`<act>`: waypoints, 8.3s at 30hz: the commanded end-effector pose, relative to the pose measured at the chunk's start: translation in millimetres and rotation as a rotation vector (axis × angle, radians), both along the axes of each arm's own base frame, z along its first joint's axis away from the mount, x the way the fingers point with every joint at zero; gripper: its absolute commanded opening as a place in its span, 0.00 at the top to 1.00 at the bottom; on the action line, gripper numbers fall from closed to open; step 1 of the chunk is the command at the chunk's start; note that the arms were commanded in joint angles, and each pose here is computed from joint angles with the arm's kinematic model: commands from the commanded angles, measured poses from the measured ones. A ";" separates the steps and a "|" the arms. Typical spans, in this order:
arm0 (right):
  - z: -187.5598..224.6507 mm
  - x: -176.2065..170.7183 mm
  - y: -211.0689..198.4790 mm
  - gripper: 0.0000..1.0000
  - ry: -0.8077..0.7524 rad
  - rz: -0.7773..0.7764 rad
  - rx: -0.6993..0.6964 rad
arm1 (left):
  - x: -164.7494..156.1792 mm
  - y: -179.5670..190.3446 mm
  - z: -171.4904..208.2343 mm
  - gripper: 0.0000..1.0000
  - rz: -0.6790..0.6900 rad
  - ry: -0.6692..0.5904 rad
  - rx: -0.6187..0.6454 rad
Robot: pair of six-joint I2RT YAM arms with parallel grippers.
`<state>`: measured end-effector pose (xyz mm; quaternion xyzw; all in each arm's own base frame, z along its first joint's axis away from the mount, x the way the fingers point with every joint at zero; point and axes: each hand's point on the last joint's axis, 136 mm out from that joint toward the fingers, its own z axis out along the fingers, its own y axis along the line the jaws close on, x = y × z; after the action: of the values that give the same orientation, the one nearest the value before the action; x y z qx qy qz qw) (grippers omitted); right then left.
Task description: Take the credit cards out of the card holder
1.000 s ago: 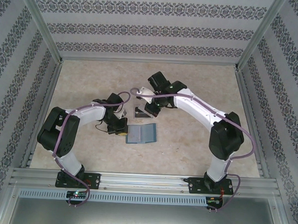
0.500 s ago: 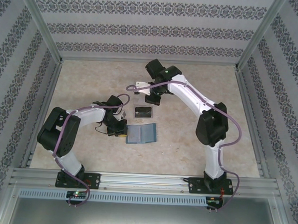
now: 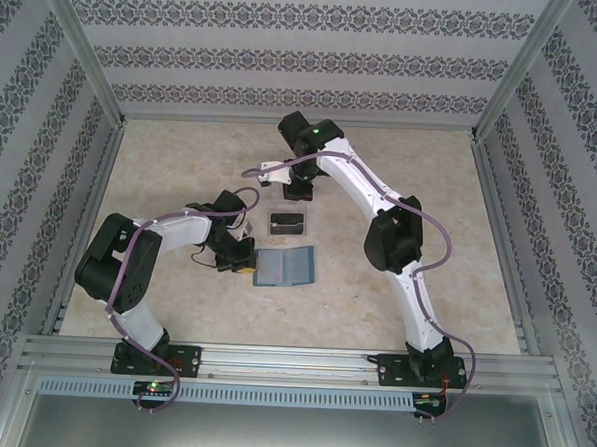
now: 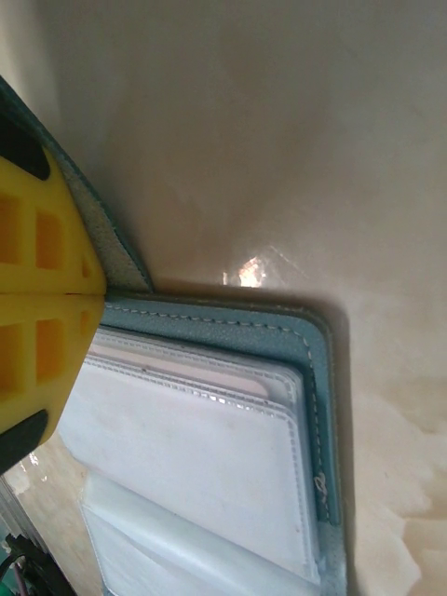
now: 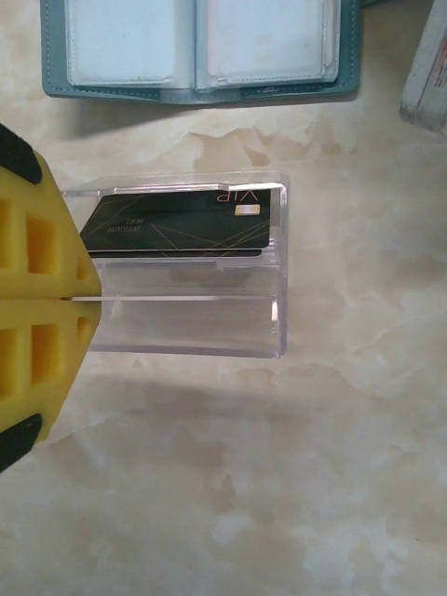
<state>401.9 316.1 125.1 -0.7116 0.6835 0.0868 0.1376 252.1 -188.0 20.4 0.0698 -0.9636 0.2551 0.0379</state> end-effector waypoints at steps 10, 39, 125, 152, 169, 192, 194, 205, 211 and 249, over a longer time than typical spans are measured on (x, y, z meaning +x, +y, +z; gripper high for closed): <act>-37.7 -14.2 -6.0 1.00 0.132 0.012 -0.058 | 7.5 5.5 -0.4 0.94 0.005 0.001 0.028; 1.9 24.3 -0.3 0.77 -0.043 -0.141 0.041 | 6.8 9.8 3.3 0.95 -0.002 0.000 0.036; -55.6 -149.9 53.2 0.75 0.719 -1.402 0.444 | -6.2 25.8 -15.4 0.94 -0.058 -0.015 0.109; -100.6 -158.1 51.7 0.61 0.665 -1.466 0.261 | -12.7 24.6 -12.2 0.94 -0.056 -0.009 0.088; -95.0 -158.1 4.4 0.56 0.392 -1.527 0.062 | -15.1 25.5 -12.2 0.95 -0.050 -0.014 0.085; -78.6 -156.9 -7.2 0.67 0.286 -1.495 0.016 | -14.9 26.1 -10.2 0.95 -0.051 -0.012 0.085; -78.7 -156.7 -9.6 0.70 0.276 -1.492 0.007 | -15.2 26.5 -10.4 0.95 -0.052 -0.010 0.086; -84.4 -154.9 -42.9 0.54 0.116 -1.486 -0.126 | -15.8 27.7 -12.6 0.95 -0.052 0.000 0.093; -98.9 -158.6 -50.8 0.52 0.099 -1.479 -0.186 | -15.8 28.8 -12.6 0.95 -0.051 0.002 0.098; -60.3 -151.2 -26.4 0.63 0.306 -1.484 0.109 | 0.0 -25.1 22.8 0.95 -0.043 -0.056 -0.035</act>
<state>249.0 282.8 57.1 -0.0441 0.9923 0.0647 0.0958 246.5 -206.6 36.9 0.0373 -0.9634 0.2635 0.0307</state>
